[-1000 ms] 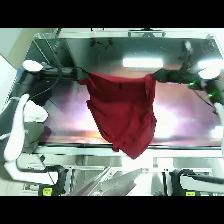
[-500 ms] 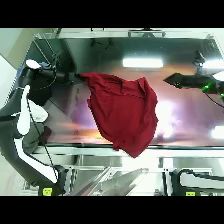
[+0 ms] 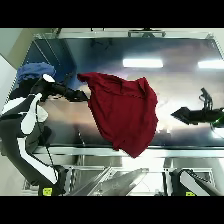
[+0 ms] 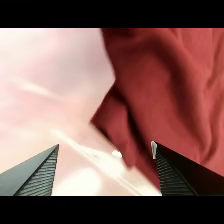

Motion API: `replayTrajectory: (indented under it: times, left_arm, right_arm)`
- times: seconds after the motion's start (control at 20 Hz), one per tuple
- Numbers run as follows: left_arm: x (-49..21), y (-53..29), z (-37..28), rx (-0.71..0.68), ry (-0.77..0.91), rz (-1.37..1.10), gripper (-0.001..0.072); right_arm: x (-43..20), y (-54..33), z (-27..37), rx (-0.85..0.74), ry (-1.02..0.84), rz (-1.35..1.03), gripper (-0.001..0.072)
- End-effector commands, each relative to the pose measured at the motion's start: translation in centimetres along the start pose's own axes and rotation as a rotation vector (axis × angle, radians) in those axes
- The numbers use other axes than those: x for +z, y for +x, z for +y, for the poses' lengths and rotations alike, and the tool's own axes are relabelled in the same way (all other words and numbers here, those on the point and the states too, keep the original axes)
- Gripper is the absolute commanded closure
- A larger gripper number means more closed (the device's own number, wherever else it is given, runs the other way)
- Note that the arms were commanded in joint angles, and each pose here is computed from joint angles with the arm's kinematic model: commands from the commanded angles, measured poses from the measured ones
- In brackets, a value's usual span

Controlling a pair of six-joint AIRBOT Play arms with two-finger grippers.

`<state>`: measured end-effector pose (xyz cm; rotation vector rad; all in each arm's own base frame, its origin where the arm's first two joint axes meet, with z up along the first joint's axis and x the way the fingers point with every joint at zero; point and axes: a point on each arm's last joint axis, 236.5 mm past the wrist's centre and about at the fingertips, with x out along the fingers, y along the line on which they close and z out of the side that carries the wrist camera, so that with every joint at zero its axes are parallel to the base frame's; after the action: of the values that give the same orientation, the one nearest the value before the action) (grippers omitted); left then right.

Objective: Fold the shirts.

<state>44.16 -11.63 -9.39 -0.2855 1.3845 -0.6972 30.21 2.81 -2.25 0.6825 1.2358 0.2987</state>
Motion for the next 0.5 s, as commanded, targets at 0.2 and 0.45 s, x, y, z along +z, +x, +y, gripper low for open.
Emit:
replayTrajectory:
  times: [0.2, 0.45]
  left_arm:
    - [-0.8, 3.6, -0.8, 0.004, 0.048, 0.05, 0.0426]
    - [-1.2, 2.5, -1.3, -0.016, 0.05, 0.063, 0.0707]
  right_arm:
    - [-5.7, 3.3, -2.0, 0.011, 0.123, 0.06, 0.0304]
    - [-4.2, 6.2, -1.8, 0.008, 0.096, 0.022, 0.0211]
